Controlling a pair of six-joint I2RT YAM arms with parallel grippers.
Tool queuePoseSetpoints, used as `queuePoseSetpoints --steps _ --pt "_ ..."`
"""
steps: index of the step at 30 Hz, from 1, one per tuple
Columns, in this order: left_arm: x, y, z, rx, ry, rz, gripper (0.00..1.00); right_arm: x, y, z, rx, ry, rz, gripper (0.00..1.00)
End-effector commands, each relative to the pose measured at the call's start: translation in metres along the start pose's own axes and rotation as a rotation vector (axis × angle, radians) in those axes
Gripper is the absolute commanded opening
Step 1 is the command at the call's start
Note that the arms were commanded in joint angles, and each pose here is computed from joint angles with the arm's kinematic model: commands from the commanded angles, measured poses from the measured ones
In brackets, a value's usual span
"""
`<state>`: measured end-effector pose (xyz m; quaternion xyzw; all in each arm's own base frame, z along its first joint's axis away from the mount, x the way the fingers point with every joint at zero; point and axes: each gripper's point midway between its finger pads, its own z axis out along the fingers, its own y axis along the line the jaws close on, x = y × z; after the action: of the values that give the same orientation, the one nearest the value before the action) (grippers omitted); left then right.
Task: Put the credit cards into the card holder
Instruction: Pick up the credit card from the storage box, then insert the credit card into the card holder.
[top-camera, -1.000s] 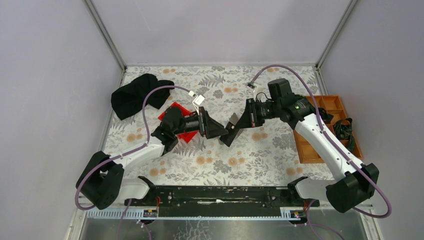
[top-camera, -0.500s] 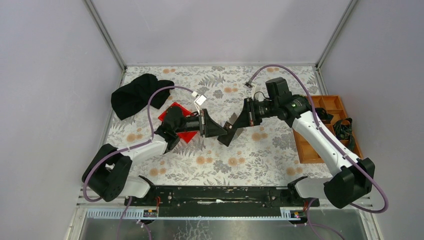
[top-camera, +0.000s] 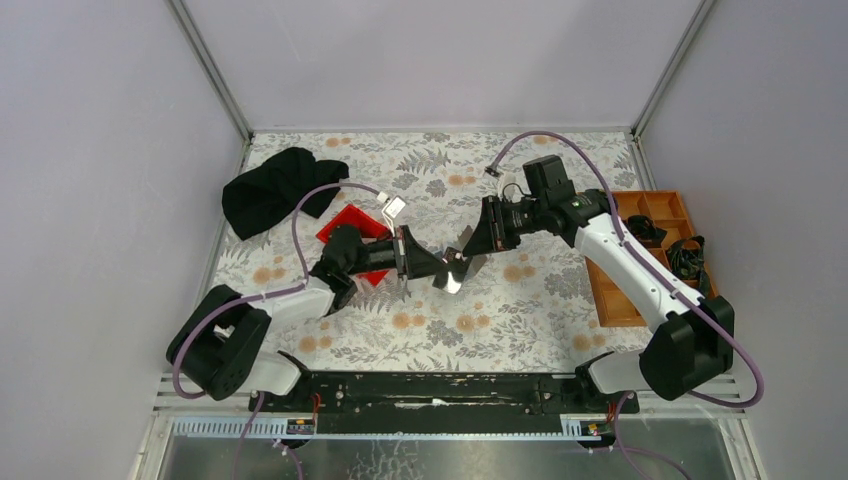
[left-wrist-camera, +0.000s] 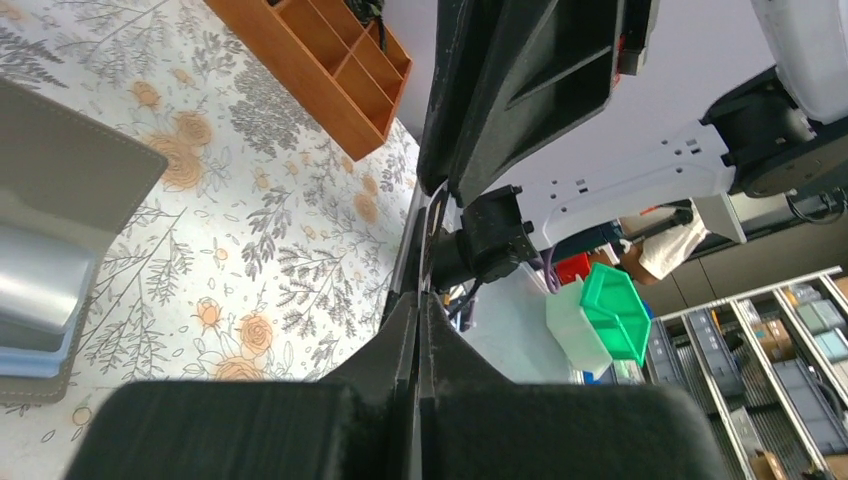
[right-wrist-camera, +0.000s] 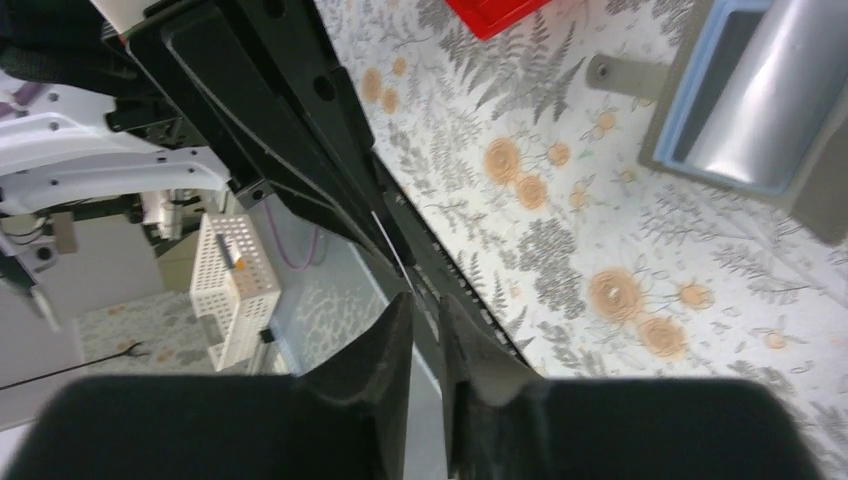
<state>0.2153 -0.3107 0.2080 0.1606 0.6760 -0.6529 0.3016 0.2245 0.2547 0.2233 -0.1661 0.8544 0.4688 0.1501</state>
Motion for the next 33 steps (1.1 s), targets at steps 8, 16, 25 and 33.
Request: queuePoseSetpoints --steps 8,16,25,33 --pt "-0.014 0.068 -0.02 -0.428 -0.206 -0.013 0.0 -0.047 -0.015 -0.008 0.165 -0.189 -0.07 0.47" --pt "0.0 0.107 -0.022 -0.731 -0.269 -0.055 0.0 -0.052 -0.059 0.007 0.323 -0.186 -0.058 0.46" --pt "0.013 0.129 -0.022 -0.954 -0.303 -0.072 0.0 -0.047 -0.097 0.042 0.42 -0.113 -0.051 0.16" --pt "0.011 0.145 -0.039 -1.072 -0.388 -0.099 0.0 -0.045 -0.125 0.062 0.495 -0.072 -0.055 0.05"
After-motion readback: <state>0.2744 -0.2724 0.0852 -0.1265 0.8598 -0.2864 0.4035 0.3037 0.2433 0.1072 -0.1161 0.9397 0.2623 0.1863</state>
